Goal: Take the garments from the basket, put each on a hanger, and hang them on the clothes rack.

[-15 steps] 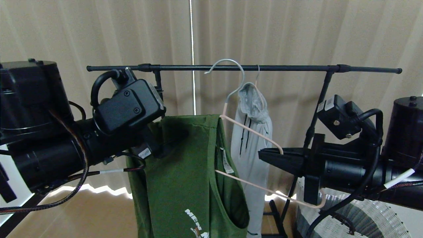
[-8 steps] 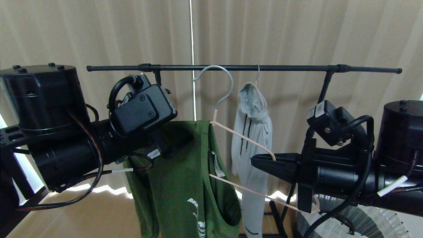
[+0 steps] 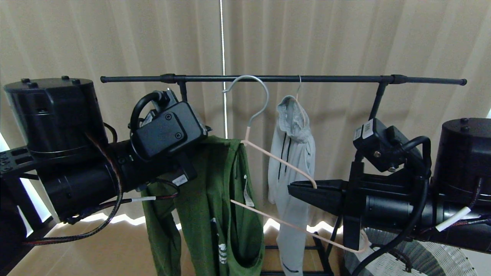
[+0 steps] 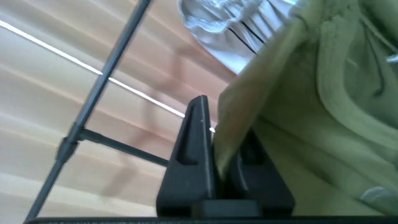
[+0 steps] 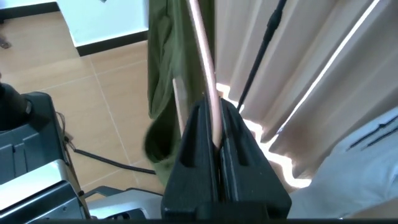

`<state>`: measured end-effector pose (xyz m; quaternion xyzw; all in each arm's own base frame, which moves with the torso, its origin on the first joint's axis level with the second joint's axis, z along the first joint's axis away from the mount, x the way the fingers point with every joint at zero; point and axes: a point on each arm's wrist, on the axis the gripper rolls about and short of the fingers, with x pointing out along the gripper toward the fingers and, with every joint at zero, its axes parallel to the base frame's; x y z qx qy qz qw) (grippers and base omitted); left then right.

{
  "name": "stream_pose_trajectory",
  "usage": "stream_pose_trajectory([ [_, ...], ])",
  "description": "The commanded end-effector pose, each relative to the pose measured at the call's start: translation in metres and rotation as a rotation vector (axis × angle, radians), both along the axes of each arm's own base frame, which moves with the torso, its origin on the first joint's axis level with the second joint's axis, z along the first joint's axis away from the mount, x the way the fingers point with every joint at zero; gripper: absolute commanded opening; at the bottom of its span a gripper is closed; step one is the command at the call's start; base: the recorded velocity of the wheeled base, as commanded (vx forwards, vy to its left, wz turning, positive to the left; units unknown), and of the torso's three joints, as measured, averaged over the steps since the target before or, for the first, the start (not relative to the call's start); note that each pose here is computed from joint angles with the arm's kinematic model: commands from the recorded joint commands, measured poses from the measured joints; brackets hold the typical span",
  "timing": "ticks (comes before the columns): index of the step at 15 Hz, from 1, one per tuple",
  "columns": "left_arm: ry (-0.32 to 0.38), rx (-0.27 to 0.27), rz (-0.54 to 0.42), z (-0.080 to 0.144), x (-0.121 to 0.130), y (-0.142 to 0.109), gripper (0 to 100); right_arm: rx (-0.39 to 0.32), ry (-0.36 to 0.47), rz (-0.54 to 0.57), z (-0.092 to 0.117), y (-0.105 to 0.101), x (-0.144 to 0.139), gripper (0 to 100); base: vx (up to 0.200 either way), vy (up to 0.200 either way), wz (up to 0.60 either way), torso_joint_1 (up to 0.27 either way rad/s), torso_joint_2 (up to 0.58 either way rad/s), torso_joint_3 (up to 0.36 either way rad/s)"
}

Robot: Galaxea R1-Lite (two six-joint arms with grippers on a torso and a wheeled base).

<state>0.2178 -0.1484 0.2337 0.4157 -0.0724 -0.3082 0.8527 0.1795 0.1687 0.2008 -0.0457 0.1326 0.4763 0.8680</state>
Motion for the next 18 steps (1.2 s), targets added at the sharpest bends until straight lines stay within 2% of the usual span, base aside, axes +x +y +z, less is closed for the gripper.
stream_pose_trajectory([
  [1, 0.002, 0.001, 0.0, 0.0, 0.0, 0.0, 0, -0.002, 0.001, 0.001, 0.0, 0.0, 0.0, 0, 0.0, 0.0, 0.0, 0.0, 0.0, 0.0],
  [5, -0.015, -0.01, 0.005, -0.002, -0.002, 0.002, 0, -0.001, -0.004, -0.006, 0.0, 0.0, 0.001, 0, 0.0, 0.0, 0.0, 0.0, 0.0, 0.0],
  [6, -0.026, -0.019, 0.009, -0.003, -0.002, 0.002, 0, -0.005, -0.003, -0.009, 0.0, -0.001, 0.0, 100, 0.0, 0.0, 0.0, 0.0, 0.0, 0.0],
  [8, -0.021, -0.014, 0.034, -0.006, -0.002, 0.004, 0, -0.009, -0.015, -0.01, 0.0, -0.001, 0.0, 100, 0.0, 0.0, 0.0, 0.0, 0.0, 0.0],
  [9, -0.017, -0.005, 0.087, -0.009, -0.002, 0.005, 0, -0.027, -0.038, -0.036, 0.0, -0.004, 0.002, 100, 0.0, 0.0, 0.0, 0.0, 0.0, 0.0],
  [10, -0.015, 0.016, 0.217, -0.012, 0.0, 0.008, 0, -0.084, -0.076, -0.124, -0.005, -0.013, 0.007, 100, 0.0, 0.0, 0.0, 0.0, 0.0, 0.0],
  [11, -0.014, 0.03, 0.319, -0.014, 0.002, 0.01, 0, -0.119, -0.099, -0.157, -0.011, -0.017, 0.007, 100, 0.0, 0.0, 0.0, 0.0, 0.0, 0.0],
  [12, -0.008, 0.042, 0.414, -0.018, 0.005, 0.01, 0, -0.135, -0.109, -0.183, -0.017, -0.021, 0.007, 100, 0.0, 0.0, 0.0, 0.0, 0.0, 0.0],
  [13, -0.001, 0.039, 0.46, -0.02, 0.007, 0.01, 0, -0.133, -0.113, -0.19, -0.021, -0.022, 0.006, 100, 0.0, 0.0, 0.0, 0.0, 0.0, 0.0],
  [14, 0.012, 0.017, 0.496, -0.022, 0.009, 0.009, 0, -0.133, -0.117, -0.195, -0.027, -0.023, 0.007, 100, 0.0, 0.0, 0.0, 0.0, 0.0, 0.0],
  [18, 0.024, -0.084, 0.509, -0.014, 0.009, 0.007, 0, -0.146, -0.095, -0.171, -0.042, -0.013, 0.011, 100, 0.0, 0.0, 0.0, 0.0, 0.0, 0.0],
])
